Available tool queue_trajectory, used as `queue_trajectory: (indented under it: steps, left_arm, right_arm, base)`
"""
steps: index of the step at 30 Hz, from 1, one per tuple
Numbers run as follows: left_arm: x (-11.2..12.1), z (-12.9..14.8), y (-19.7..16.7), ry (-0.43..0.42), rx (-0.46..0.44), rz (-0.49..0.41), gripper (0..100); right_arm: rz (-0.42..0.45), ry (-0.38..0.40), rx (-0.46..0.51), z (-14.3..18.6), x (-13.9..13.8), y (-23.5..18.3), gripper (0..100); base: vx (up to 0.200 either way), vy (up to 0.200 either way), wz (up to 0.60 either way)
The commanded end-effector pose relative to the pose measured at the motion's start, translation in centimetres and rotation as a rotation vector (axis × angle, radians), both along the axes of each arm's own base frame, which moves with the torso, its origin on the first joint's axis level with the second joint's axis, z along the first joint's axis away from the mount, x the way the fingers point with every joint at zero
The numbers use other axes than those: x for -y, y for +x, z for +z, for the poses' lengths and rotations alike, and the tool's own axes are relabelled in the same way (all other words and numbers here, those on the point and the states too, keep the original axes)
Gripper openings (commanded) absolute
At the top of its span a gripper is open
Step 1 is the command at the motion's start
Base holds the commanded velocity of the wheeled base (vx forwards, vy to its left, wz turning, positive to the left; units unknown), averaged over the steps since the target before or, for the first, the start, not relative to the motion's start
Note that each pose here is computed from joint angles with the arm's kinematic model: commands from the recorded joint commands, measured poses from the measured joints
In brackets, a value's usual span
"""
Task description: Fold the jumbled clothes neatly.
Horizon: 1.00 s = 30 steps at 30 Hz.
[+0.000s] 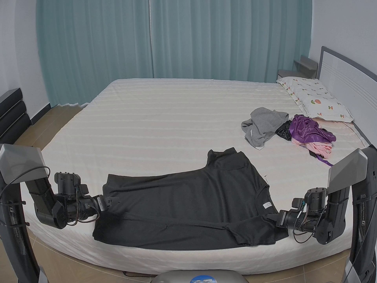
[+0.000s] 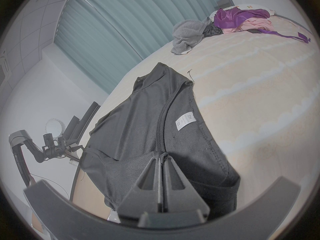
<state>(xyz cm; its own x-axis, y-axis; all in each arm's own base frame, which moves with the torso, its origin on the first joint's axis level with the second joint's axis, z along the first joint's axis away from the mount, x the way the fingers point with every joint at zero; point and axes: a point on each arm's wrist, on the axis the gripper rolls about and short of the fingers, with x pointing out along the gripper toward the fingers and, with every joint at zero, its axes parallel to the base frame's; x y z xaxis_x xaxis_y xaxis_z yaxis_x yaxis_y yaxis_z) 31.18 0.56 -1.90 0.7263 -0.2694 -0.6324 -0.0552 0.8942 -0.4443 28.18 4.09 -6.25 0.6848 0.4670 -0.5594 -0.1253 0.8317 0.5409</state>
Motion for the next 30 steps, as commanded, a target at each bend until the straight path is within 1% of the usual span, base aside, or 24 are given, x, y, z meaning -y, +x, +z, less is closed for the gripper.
queue_trajectory:
  steps: [1, 4, 11, 12, 20, 26, 29, 30]
  left_arm:
    - [0.0, -2.3, -0.4, 0.018, -0.04, -0.029, 100]
    - [0.0, -2.5, -0.4, 0.018, -0.022, -0.029, 100]
    - [0.2, -2.6, -0.6, 0.019, -0.025, -0.033, 100]
    - [0.2, -2.6, -0.6, 0.02, -0.025, -0.032, 0]
    - [-0.4, -2.6, -1.0, 0.016, -0.026, -0.009, 0]
    - [-0.6, -1.8, -1.8, 0.017, -0.006, 0.007, 0]
    - [-0.5, -1.3, -2.5, 0.012, 0.001, 0.02, 0]
    - [-0.6, -0.9, -2.8, 0.008, 0.012, 0.027, 0]
  right_arm:
    - [0.002, 0.0, -0.008, -0.2, 0.0, -0.1, 0]
    - [0.004, 0.001, -0.007, -0.2, -0.1, 0.0, 0]
    - [0.004, 0.001, -0.005, -0.2, -0.1, 0.0, 0]
    - [0.004, 0.001, -0.005, -0.2, -0.1, 0.0, 0]
    - [0.001, 0.001, -0.004, -0.2, 0.0, 0.0, 0]
    - [-0.002, 0.004, 0.004, 0.2, 0.0, 0.0, 0]
    - [-0.024, 0.029, 0.028, 0.9, 0.2, -0.2, 0]
    - [-0.037, 0.048, 0.03, 1.2, 0.2, -0.6, 0]
  base:
    - [0.0, 0.0, 0.0]
    - [0.0, 0.0, 0.0]
    - [0.0, 0.0, 0.0]
    - [0.0, 0.0, 0.0]
    - [0.0, 0.0, 0.0]
    - [0.0, 0.0, 0.0]
    - [0.0, 0.0, 0.0]
    - [0.0, 0.0, 0.0]
